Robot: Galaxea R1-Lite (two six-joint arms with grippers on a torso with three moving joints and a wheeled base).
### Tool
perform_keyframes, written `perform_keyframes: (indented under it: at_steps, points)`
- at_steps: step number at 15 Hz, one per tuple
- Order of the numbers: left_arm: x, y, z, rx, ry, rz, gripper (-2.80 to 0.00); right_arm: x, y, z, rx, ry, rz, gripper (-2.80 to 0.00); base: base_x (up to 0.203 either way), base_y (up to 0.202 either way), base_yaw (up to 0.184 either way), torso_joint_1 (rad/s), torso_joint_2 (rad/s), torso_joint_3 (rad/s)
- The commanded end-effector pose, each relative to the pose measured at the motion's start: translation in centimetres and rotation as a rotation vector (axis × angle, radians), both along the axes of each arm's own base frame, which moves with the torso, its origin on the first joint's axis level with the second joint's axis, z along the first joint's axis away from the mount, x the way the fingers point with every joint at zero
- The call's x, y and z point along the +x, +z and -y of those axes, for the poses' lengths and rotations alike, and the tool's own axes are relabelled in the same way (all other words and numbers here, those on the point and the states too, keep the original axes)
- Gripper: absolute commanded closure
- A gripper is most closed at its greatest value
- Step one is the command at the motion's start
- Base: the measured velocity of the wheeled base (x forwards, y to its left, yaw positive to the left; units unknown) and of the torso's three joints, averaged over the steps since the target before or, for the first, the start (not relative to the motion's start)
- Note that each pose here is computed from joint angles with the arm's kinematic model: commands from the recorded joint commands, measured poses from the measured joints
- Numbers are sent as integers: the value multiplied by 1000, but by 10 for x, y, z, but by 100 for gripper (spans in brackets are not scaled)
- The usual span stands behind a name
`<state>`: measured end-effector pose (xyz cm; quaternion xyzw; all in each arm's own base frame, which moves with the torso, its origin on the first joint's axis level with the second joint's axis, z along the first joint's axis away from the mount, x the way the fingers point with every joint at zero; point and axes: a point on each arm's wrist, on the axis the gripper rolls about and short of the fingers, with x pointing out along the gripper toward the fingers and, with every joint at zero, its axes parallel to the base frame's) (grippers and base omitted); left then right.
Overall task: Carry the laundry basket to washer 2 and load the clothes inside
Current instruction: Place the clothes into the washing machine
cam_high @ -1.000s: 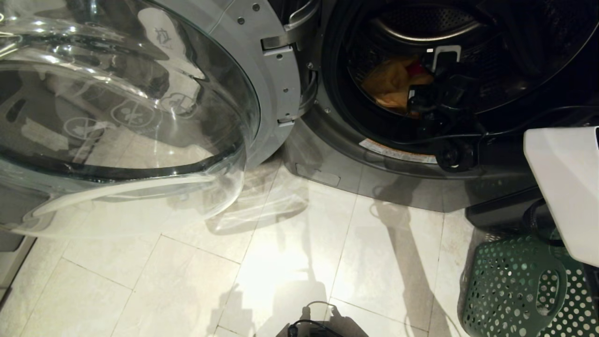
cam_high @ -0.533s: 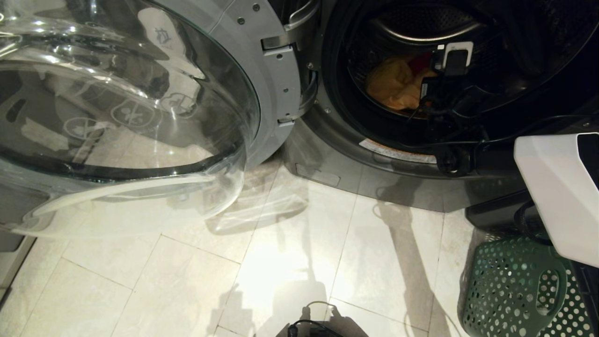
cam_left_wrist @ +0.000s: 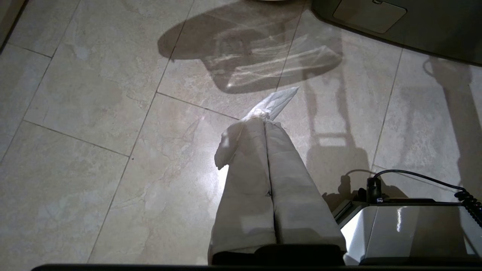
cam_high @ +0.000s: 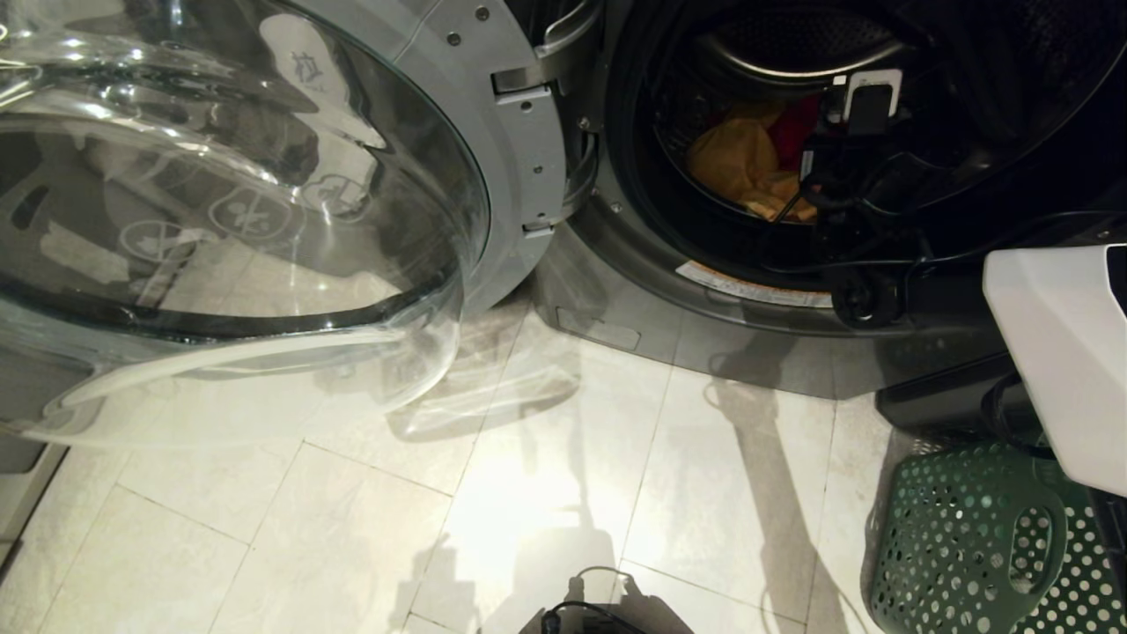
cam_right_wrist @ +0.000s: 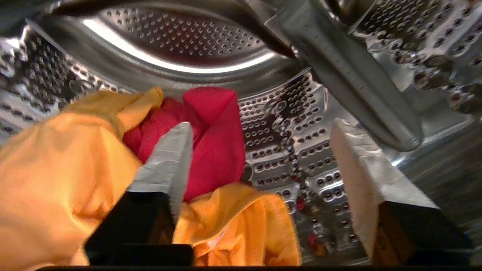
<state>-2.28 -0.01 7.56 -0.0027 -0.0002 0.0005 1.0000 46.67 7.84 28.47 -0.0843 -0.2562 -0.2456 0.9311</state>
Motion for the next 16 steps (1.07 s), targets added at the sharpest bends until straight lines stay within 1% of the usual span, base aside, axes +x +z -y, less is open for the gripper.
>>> perform_keyframes:
  at_steps: [1, 3, 5, 6, 7, 8, 9, 11, 12, 13, 14, 16]
  points:
    - [0, 0, 0, -1, 0, -2, 0, -23, 23, -18, 12, 48, 17, -280, 0, 0, 0, 0, 0, 0]
    - [0, 0, 0, -1, 0, -1, 0, -51, 26, -45, 10, 136, -62, -280, 0, 0, 0, 0, 0, 0]
    - [0, 0, 0, -1, 0, -2, 0, -100, 38, -78, 43, 287, -163, -280, 0, 0, 0, 0, 0, 0]
    - [0, 0, 0, -1, 0, -2, 0, -127, 40, -92, 62, 368, -234, -280, 0, 0, 0, 0, 0, 0]
    - [0, 0, 0, -1, 0, -2, 0, -155, 38, -102, 78, 444, -329, -280, 0, 0, 0, 0, 0, 0]
    - [0, 0, 0, -1, 0, -2, 0, -180, 32, -105, 89, 496, -435, -280, 0, 0, 0, 0, 0, 0]
    - [0, 0, 0, -1, 0, 0, 0, -203, 23, -101, 94, 525, -537, -280, 0, 0, 0, 0, 0, 0]
    - [0, 0, 0, -1, 0, -2, 0, -242, -5, -86, 106, 546, -738, -280, 0, 0, 0, 0, 0, 0]
    - [0, 0, 0, 1, 0, -1, 0, -256, -18, -77, 132, 551, -800, -280, 0, 0, 0, 0, 0, 0]
    - [0, 0, 0, 0, 0, -1, 0, -269, -29, -67, 161, 548, -838, -280, 0, 0, 0, 0, 0, 0]
    - [0, 0, 0, 1, 0, -2, 0, -282, -38, -55, 181, 537, -864, 0, 0, 0, 0, 0, 0, 0]
    - [0, 0, 0, -1, 0, -2, 0, -305, -59, -32, 194, 509, -910, 0, 0, 0, 0, 0, 0, 0]
